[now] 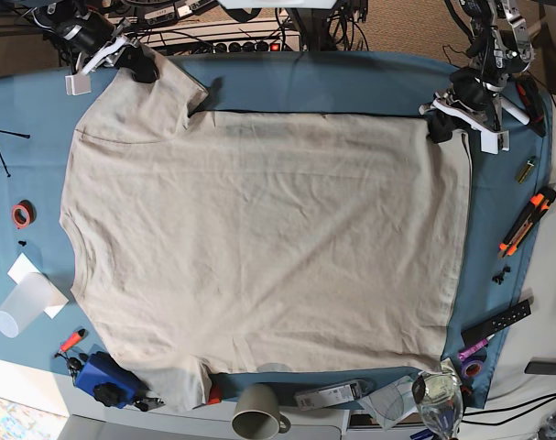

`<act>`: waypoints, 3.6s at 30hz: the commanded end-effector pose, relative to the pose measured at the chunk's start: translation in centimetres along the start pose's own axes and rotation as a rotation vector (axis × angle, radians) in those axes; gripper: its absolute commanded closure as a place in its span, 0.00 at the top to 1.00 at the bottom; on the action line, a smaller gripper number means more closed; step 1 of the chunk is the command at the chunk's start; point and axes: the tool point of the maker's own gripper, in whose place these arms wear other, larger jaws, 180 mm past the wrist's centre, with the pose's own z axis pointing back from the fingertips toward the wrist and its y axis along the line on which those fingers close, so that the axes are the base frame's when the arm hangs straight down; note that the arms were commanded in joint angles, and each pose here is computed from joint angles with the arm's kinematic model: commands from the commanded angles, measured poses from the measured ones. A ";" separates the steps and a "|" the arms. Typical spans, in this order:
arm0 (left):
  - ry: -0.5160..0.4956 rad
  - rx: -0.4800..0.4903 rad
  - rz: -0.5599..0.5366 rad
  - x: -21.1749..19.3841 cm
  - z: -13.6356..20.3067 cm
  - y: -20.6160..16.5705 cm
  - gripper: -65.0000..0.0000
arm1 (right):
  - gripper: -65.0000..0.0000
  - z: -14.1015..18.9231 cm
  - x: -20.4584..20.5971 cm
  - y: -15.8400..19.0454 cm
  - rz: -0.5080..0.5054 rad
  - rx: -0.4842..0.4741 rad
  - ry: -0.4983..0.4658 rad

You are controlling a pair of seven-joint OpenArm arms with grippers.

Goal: Fold the T-shirt properly
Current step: 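Lift both shoulder corners and pull the shirt toward the robot, then lower the held shoulder edge onto the shirt body, folding it over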

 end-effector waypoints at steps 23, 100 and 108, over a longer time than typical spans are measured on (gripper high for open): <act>0.125 0.207 -0.071 -1.7 7.7 4.1 0.00 | 0.00 10.6 0.9 -2.0 0.091 -0.254 0.010; -0.157 0.146 -0.272 8.2 1.5 -1.1 0.00 | 0.00 1.4 14.4 -0.1 0.467 -0.343 -0.203; -0.167 0.147 -0.238 9.7 -0.8 -0.1 0.00 | 0.00 0.5 17.8 0.3 0.519 -0.407 -0.270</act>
